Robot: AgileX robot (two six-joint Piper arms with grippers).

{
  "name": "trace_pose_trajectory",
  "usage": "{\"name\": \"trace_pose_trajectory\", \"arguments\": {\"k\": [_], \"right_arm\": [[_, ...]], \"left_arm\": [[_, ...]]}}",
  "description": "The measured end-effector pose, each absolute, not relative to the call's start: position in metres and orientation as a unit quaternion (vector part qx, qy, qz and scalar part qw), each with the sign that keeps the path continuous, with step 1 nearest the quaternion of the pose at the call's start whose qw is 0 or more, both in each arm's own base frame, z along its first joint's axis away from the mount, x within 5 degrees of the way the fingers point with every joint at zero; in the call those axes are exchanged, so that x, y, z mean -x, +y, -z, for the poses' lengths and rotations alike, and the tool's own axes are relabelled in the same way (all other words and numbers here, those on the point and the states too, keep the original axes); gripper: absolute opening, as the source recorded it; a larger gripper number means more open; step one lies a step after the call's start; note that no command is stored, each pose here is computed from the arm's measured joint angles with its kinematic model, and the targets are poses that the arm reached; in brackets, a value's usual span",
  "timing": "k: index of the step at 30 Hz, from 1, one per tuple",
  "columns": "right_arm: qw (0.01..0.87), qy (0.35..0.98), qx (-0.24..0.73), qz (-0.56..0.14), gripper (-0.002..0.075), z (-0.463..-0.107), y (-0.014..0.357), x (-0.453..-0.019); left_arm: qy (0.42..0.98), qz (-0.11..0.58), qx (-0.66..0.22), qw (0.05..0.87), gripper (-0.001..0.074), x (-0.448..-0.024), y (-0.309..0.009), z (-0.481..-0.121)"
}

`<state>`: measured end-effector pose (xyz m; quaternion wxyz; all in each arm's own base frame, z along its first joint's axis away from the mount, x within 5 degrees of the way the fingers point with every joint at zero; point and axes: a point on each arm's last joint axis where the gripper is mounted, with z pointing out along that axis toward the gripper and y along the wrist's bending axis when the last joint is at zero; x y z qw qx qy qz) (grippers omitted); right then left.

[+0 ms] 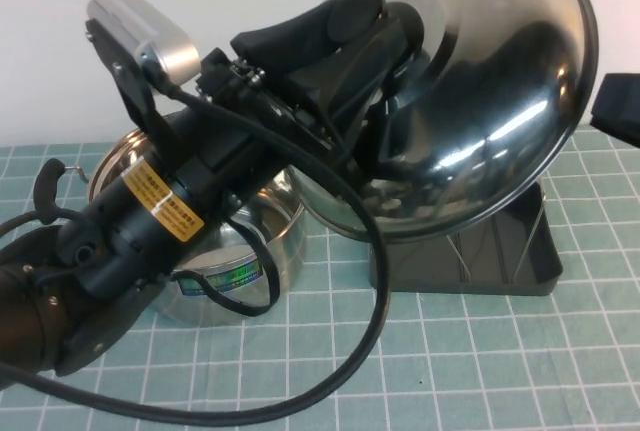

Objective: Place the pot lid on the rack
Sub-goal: Hand over the pot lid

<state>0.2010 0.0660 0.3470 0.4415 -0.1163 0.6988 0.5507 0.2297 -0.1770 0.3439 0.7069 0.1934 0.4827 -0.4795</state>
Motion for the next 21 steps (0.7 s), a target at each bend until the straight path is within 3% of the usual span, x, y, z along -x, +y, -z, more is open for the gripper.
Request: {"name": "trace_pose_trajectory", "arguments": {"k": [4, 6, 8, 12, 14, 18, 21], "right_arm": [[0.424, 0.683, 0.157, -0.574, 0.0595, -0.355, 0.074, -0.209], [0.418, 0.68, 0.166, -0.58, 0.0538, -0.357, 0.078, -0.212], [0.419, 0.682, 0.164, -0.577, 0.0446, -0.357, 0.079, -0.215], [0.429, 0.682, 0.169, -0.568, 0.015, -0.355, 0.078, -0.219], [0.433, 0.678, 0.175, -0.568, 0.0085, -0.356, 0.079, -0.219], [0.445, 0.672, 0.191, -0.56, 0.0076, -0.357, 0.079, -0.218], [0.451, 0.669, 0.202, -0.556, 0.0062, -0.357, 0.08, -0.218]], "left_arm": [[0.497, 0.487, -0.187, 0.693, 0.0333, -0.236, -0.181, -0.334], [0.504, 0.488, -0.186, 0.688, 0.0334, -0.239, -0.183, -0.329], [0.504, 0.491, -0.184, 0.687, 0.0334, -0.239, -0.183, -0.328], [0.499, 0.497, -0.182, 0.687, 0.0334, -0.239, -0.183, -0.329], [0.503, 0.493, -0.187, 0.685, 0.0334, -0.239, -0.184, -0.328], [0.506, 0.488, -0.2, 0.682, 0.0334, -0.239, -0.185, -0.326], [0.512, 0.481, -0.206, 0.681, 0.0417, -0.239, -0.185, -0.324]]}}
